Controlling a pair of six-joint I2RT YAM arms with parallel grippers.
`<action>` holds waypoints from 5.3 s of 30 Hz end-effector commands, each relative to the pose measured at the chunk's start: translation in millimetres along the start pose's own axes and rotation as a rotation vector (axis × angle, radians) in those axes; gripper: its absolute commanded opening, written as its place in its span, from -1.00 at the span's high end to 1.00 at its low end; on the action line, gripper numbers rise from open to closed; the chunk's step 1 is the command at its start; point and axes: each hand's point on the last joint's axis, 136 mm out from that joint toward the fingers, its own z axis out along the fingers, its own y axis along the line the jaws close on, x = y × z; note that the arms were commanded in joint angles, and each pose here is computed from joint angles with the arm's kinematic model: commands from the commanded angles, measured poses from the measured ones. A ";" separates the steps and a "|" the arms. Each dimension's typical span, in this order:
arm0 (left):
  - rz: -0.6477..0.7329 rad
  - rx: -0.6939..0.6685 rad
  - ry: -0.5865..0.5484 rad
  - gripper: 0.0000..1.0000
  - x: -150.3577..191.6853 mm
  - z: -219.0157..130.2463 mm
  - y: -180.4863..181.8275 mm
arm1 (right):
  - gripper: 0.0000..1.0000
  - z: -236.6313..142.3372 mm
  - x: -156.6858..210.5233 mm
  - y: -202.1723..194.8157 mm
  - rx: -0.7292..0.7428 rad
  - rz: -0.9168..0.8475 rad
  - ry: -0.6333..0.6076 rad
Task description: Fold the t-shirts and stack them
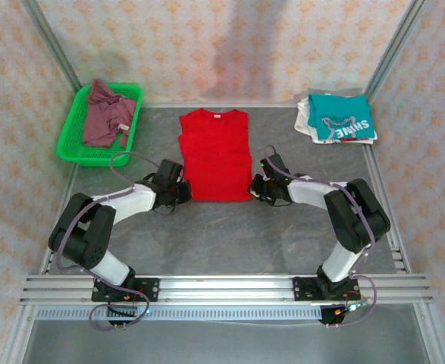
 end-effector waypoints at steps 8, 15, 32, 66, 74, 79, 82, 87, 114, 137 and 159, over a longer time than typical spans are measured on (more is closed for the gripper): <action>0.029 0.011 -0.001 1.00 32.4 -22.6 22.2 | 1.00 -18.0 42.5 -20.2 -0.017 -0.059 0.059; 0.041 0.046 0.016 1.00 70.6 -53.8 25.7 | 1.00 -41.5 87.3 -27.1 -0.022 -0.131 0.060; 0.083 0.200 -0.176 1.00 77.6 -143.8 -3.8 | 1.00 -110.1 96.7 -5.2 -0.078 -0.232 -0.122; 0.019 0.315 -0.452 1.00 -153.8 -159.0 -59.7 | 1.00 -102.2 -104.6 140.0 -0.131 -0.247 -0.409; 0.028 0.204 -0.402 1.00 -198.7 -107.1 -39.5 | 1.00 -61.9 -146.1 148.2 -0.106 -0.254 -0.396; 0.001 0.114 -0.415 0.45 -238.1 -62.8 -23.4 | 0.45 -10.7 -177.7 158.5 -0.105 -0.255 -0.350; -0.023 0.056 -0.393 -0.14 -258.1 -42.6 -15.5 | 0.35 -0.1 -190.8 160.4 -0.084 -0.231 -0.297; -0.047 0.040 -0.414 -0.22 -241.4 -59.7 -23.3 | 0.27 -32.6 -165.4 170.9 -0.139 -0.279 -0.278; 0.033 -0.043 -0.308 -0.06 -132.2 -14.6 -1.9 | 0.32 19.7 -48.1 101.8 -0.200 -0.249 -0.101; 0.017 -0.199 -0.149 -0.05 -109.9 47.1 28.7 | -0.45 57.2 -107.3 79.9 0.123 -0.283 -0.066; -0.011 -0.133 -0.186 -0.04 -108.8 38.3 19.9 | 0.74 99.3 -84.2 90.2 0.113 -0.291 -0.010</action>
